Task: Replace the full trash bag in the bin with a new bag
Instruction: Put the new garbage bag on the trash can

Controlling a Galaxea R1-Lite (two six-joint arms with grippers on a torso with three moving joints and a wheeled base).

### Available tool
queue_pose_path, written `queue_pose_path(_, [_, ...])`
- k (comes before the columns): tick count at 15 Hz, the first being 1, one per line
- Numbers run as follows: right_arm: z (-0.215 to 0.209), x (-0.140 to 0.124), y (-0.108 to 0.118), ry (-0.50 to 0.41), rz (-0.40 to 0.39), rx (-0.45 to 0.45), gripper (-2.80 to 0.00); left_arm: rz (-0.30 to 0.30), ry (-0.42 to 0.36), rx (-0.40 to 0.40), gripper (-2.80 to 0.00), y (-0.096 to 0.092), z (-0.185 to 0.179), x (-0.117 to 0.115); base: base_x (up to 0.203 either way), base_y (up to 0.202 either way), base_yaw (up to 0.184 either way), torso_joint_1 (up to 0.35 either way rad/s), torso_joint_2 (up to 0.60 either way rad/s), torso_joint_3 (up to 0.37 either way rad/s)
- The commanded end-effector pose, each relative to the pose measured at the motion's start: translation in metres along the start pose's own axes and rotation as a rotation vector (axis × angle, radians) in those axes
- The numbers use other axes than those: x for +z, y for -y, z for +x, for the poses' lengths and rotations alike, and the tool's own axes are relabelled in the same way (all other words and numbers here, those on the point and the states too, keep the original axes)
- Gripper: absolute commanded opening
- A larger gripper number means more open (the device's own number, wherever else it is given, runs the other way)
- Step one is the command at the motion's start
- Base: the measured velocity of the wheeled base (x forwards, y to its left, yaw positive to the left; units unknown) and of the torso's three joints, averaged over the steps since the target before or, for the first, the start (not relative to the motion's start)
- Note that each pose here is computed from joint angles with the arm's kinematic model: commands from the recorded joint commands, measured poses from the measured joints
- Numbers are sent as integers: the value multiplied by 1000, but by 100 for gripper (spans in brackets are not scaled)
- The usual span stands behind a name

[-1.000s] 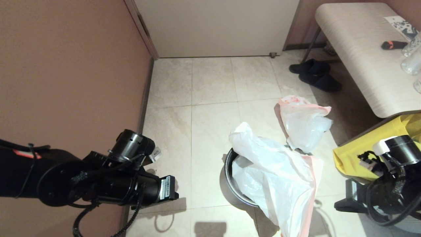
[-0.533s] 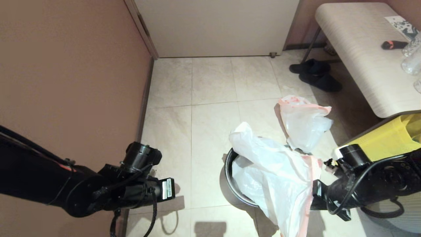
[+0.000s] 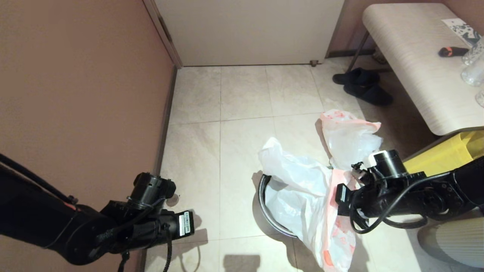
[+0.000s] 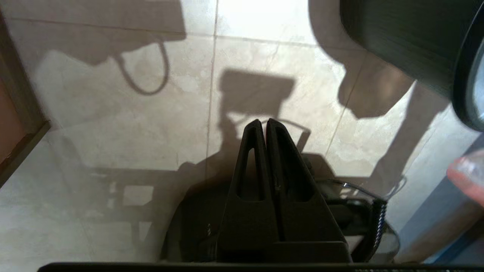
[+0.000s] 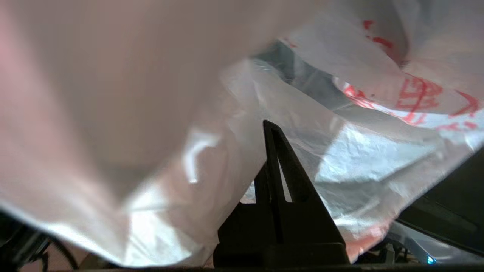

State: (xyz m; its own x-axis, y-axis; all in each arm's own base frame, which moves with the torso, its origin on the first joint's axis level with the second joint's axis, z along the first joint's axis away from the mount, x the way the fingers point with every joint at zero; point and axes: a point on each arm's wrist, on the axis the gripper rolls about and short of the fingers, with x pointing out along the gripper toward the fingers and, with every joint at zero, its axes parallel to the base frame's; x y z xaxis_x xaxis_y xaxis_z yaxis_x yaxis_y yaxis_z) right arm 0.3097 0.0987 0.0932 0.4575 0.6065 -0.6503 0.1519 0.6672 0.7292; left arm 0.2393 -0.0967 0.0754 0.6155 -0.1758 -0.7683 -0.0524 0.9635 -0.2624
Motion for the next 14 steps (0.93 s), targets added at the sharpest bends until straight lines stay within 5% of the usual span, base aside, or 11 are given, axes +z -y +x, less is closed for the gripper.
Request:
queue_pose_path(1, [-2,-1,-17,37,-63,75,-280,-32,23,5,-280,-10,11,0,0,0,0,0,0,0])
queue_pose_path(7, [45,-9,-41,31,-261,329,-280,-77,93,-223,-280,-28,26,-1,0,0,0,0,0,0])
queue_pose_path(14, [-16,-29,-66,51,-453,512,-280,-72,89,-242,-280,-30,31,-2,0,0,0,0,0,0])
